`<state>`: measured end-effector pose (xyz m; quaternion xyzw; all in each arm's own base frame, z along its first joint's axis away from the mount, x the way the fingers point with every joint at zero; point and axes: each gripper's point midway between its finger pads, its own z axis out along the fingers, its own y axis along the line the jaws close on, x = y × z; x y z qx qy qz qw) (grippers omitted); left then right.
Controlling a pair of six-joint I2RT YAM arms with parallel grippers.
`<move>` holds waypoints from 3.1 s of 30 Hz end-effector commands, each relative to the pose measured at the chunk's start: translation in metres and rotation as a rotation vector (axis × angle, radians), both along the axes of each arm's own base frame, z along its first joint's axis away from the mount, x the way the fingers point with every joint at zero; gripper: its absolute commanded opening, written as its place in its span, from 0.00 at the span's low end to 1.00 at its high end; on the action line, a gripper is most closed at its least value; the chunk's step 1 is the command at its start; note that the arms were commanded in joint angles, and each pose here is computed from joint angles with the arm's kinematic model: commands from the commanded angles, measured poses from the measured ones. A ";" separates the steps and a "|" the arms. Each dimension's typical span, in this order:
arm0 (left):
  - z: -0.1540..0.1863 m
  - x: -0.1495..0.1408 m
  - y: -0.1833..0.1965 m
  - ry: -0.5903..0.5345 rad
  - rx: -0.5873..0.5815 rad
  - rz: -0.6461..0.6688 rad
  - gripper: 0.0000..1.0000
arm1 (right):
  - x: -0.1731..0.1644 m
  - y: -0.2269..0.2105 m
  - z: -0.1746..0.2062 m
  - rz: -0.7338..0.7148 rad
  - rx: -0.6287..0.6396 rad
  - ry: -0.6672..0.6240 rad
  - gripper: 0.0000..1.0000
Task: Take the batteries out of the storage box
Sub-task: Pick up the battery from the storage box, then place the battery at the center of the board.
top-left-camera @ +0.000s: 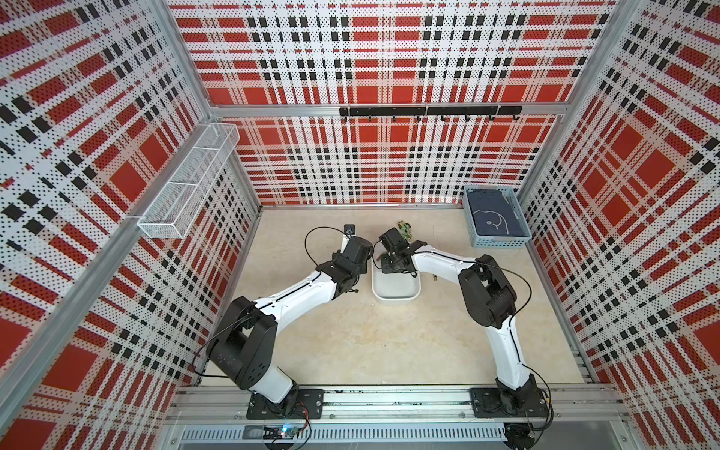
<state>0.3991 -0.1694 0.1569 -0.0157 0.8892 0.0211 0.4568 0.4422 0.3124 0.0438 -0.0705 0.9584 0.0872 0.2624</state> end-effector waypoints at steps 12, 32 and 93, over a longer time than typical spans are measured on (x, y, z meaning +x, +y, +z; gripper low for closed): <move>0.010 0.003 -0.002 -0.025 -0.010 0.014 0.36 | 0.009 0.000 0.045 0.014 0.050 -0.062 0.09; 0.015 0.006 -0.010 -0.035 -0.043 -0.008 0.36 | -0.024 -0.029 0.073 0.042 0.081 -0.028 0.10; 0.037 0.017 -0.071 0.007 -0.110 -0.236 0.36 | -0.029 -0.228 0.101 -0.193 -0.049 -0.164 0.40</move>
